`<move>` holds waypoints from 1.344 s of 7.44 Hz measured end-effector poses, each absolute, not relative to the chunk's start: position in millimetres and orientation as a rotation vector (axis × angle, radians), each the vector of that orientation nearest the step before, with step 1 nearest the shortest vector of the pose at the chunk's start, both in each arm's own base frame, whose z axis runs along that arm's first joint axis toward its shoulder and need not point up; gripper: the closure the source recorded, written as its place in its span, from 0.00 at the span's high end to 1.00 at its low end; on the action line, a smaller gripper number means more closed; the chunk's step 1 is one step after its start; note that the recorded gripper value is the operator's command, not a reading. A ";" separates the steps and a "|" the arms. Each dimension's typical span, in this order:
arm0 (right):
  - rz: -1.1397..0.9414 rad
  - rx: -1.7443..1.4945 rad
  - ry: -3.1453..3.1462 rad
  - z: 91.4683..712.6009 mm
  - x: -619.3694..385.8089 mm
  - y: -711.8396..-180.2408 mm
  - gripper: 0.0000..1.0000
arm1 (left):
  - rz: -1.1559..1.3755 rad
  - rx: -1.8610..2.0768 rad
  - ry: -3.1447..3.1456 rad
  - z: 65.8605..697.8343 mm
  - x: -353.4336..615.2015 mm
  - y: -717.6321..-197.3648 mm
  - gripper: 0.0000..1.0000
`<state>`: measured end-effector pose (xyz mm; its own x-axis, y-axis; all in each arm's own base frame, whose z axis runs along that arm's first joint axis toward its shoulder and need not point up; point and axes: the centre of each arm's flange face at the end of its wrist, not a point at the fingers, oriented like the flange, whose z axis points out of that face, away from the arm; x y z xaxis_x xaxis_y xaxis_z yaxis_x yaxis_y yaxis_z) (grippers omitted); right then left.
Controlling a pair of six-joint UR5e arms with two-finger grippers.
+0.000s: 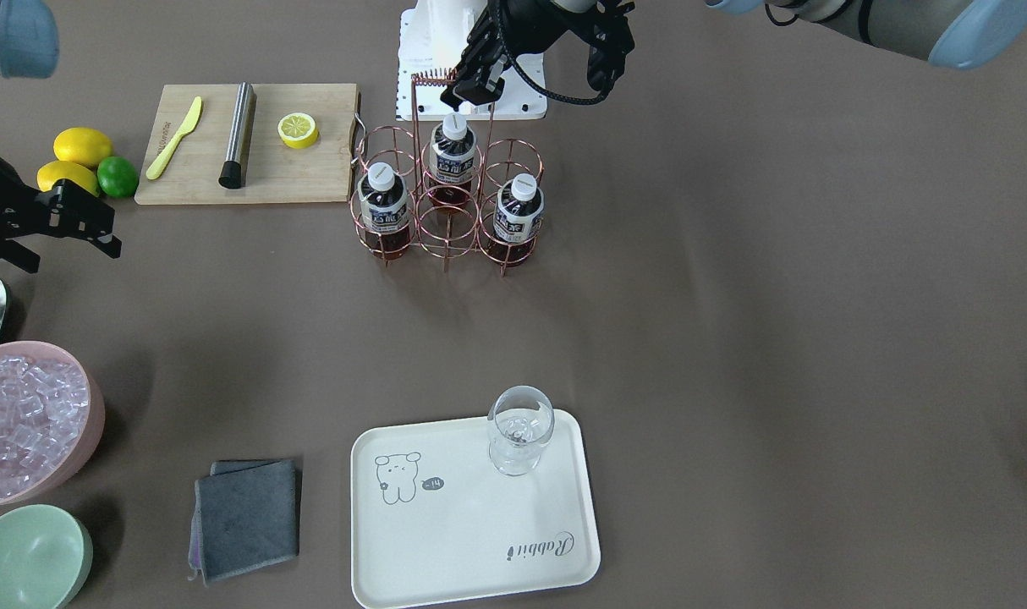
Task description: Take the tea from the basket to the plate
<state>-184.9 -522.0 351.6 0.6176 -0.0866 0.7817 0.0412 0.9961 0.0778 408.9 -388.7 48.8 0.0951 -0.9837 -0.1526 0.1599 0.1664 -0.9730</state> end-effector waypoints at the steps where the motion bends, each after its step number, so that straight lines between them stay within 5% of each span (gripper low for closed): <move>1: -0.035 0.020 -0.921 334.0 -208.6 -517.8 1.00 | -1.107 -1.008 1.099 48.8 409.0 -388.8 0.00; 10: 0.246 -0.301 -0.855 183.5 -369.5 -484.5 1.00 | -1.103 -1.007 1.103 50.2 409.4 -389.1 0.00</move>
<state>-369.5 -484.5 183.5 0.6326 0.3313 0.7001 -0.0923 0.9297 -0.3566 409.4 -389.1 50.2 0.0950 -0.9831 -0.1564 0.1569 0.1699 -0.9729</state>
